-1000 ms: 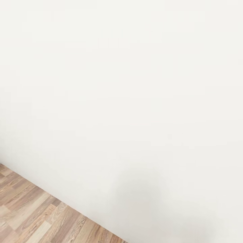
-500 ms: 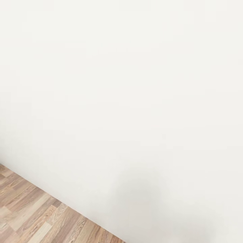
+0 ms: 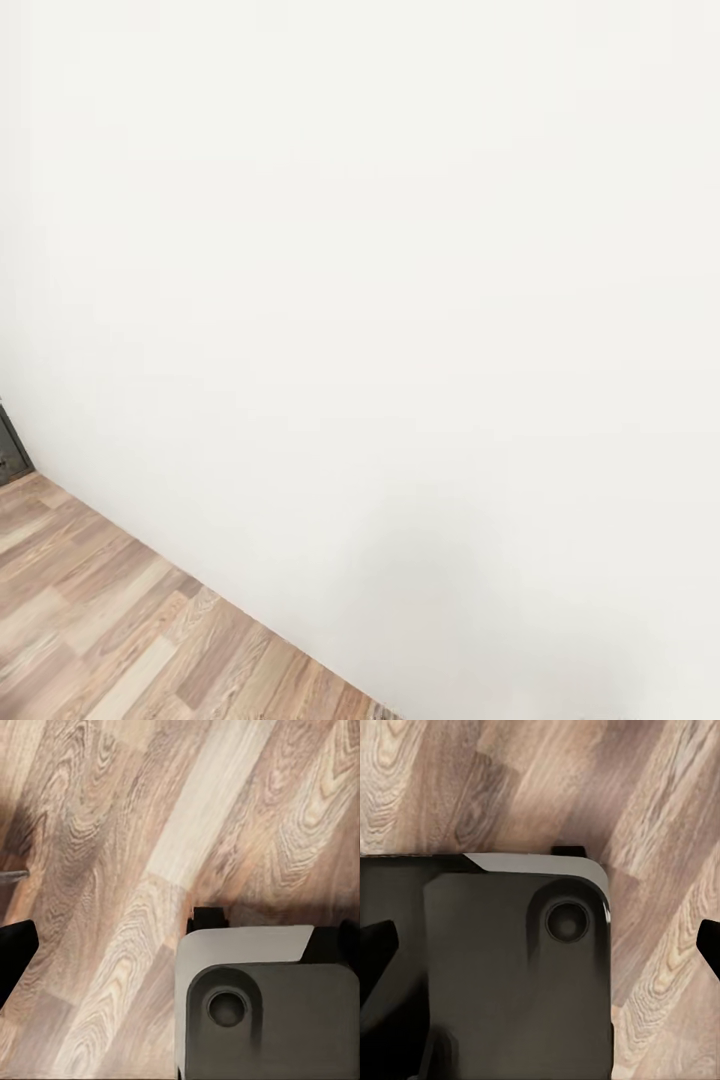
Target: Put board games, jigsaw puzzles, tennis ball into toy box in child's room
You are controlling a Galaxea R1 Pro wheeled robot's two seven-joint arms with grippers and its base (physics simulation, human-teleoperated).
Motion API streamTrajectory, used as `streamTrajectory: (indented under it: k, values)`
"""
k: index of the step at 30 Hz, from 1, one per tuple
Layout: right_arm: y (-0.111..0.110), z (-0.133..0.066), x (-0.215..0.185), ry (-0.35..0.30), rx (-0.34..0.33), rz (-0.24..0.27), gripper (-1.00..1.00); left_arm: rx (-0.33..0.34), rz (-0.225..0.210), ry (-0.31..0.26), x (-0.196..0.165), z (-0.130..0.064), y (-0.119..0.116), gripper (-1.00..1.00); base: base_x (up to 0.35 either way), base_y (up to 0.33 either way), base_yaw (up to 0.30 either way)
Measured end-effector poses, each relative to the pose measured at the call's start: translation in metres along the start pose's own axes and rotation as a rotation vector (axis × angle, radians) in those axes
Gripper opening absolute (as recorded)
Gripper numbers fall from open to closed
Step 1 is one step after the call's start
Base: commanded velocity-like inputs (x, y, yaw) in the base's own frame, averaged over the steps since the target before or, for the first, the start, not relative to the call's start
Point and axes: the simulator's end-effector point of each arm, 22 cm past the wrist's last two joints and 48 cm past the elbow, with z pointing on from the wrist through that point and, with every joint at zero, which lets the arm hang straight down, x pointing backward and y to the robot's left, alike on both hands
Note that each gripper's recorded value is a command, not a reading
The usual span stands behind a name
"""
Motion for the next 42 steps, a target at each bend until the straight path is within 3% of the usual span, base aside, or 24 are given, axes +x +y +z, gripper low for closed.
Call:
streamTrajectory:
  k: [10,23,42]
  values:
    - [-0.006,-0.012,-0.002,-0.006,0.032,-0.001,1.00,0.001,0.005,-0.045,0.005,-0.010,-0.004,1.00,-0.323,0.000,0.290]
    - [-0.008,-0.012,0.000,-0.002,0.041,-0.002,1.00,0.000,0.005,-0.048,0.011,-0.010,-0.004,1.00,-0.318,0.000,0.290]
    - [-0.006,-0.028,0.003,0.007,0.039,-0.003,1.00,-0.001,-0.004,-0.040,0.014,-0.025,-0.003,1.00,-0.026,0.000,0.290]
